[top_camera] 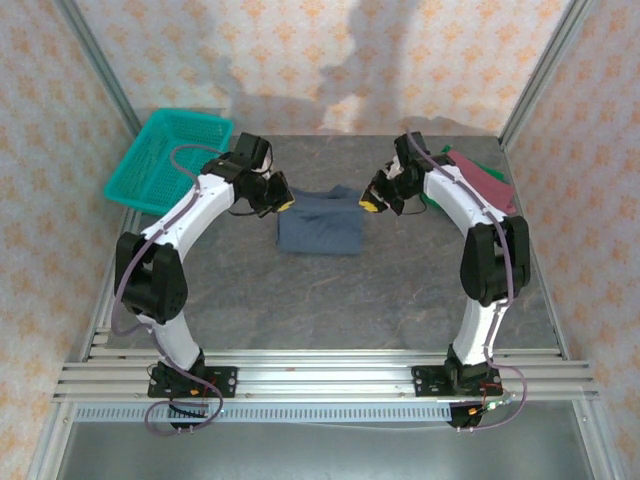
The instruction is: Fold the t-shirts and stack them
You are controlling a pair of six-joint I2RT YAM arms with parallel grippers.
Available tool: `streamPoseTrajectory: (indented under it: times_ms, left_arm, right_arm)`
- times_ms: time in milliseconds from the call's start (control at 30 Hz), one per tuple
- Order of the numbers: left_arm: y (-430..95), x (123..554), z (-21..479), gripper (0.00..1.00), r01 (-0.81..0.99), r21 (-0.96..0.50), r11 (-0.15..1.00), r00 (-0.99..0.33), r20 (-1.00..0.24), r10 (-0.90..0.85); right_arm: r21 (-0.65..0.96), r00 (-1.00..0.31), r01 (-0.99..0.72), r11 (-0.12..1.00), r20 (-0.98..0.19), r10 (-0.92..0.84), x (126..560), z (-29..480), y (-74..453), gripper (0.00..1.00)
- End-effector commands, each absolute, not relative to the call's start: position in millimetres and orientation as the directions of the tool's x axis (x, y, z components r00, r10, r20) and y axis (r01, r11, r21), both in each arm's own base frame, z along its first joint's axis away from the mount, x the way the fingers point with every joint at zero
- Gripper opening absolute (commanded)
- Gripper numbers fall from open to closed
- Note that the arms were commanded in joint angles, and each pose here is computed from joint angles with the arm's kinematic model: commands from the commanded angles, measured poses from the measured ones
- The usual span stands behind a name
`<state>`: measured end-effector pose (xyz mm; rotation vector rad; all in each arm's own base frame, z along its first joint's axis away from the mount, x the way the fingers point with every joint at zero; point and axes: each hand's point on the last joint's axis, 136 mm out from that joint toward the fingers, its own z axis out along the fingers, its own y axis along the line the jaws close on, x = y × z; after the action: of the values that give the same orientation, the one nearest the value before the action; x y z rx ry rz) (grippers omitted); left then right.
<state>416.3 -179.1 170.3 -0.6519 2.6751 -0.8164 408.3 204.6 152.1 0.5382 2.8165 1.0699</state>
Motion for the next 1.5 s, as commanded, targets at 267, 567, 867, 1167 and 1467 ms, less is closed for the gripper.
streamPoseTrajectory:
  times_ms: [267, 567, 867, 1167, 1467]
  left_arm:
    - [-162, 478, 118, 0.0, -0.389, -0.519, 0.761, -0.865, -0.079, -0.496]
    - [-141, 577, 201, 0.6, -0.399, -0.624, 0.671, -0.74, -0.213, -0.638]
    - [-87, 508, 364, 0.74, -0.232, -0.586, 0.777, -0.545, -0.583, -0.603]
    - [-72, 405, 303, 0.92, -0.16, -0.533, 0.831, -0.545, -0.654, -0.525]
    - [-57, 323, 252, 0.95, -0.185, -0.47, 0.863, -0.568, -0.665, -0.484]
  right_arm:
    - [0.605, -0.913, 0.36, 0.71, 0.071, 0.402, 460, 114, 188, 0.0]
    - [0.743, -0.848, 0.278, 0.609, -0.109, 0.519, 581, 179, 180, 0.52]
    - [0.569, -0.912, 0.111, 0.815, -0.267, 0.311, 487, 220, 154, 0.76]
    - [0.548, -0.928, 0.123, 0.827, -0.231, 0.292, 445, 145, 149, 0.97]
    - [0.511, -0.954, 0.13, 0.85, -0.171, 0.248, 484, 84, 175, 1.0]
